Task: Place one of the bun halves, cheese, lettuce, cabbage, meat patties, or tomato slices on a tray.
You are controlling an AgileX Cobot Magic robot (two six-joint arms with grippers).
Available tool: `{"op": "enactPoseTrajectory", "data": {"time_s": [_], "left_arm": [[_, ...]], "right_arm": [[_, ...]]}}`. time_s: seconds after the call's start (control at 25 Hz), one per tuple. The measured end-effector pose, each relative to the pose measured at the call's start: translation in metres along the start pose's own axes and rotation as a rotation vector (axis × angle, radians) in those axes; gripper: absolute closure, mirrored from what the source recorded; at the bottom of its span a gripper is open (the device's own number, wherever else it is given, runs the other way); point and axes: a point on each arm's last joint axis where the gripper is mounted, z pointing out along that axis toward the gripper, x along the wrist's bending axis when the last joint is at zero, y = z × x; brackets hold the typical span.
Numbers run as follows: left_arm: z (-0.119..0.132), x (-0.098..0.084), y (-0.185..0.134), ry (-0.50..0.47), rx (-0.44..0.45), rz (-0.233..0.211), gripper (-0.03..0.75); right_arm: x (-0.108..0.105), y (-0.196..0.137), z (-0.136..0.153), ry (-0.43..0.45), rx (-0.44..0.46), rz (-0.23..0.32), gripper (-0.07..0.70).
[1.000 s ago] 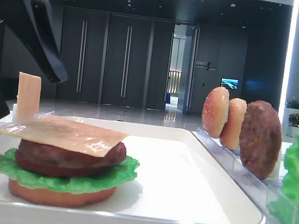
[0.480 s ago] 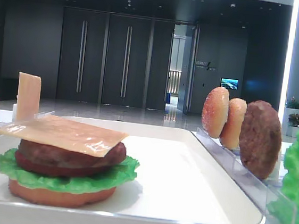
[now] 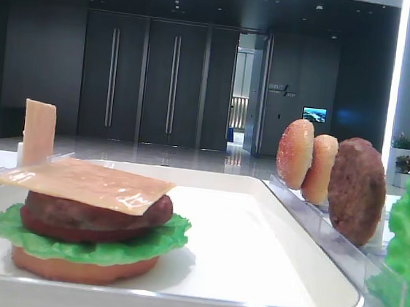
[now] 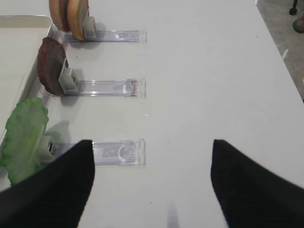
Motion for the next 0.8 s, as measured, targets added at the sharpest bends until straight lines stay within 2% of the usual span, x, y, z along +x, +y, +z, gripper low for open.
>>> {"op": "enactPoseTrajectory", "data": {"time_s": [0.2,0.36,0.44,0.64,0.8], "left_arm": [[-0.006,0.049,0.001,0.051,-0.018,-0.102,0.128],[-0.009,0.084,-0.005,0.096,-0.020,-0.165,0.128],[-0.011,0.095,-0.008,0.107,-0.020,-0.176,0.128],[-0.013,0.110,-0.012,0.122,-0.021,-0.190,0.128],[-0.032,0.104,-0.022,0.136,-0.087,-0.185,0.153]], "right_arm": [[0.000,0.000,0.000,0.000,0.000,0.000,0.142],[0.000,0.000,0.000,0.000,0.000,0.000,0.142],[0.000,0.000,0.000,0.000,0.000,0.000,0.142],[0.000,0.000,0.000,0.000,0.000,0.000,0.142],[0.000,0.000,0.000,0.000,0.000,0.000,0.142]]}}
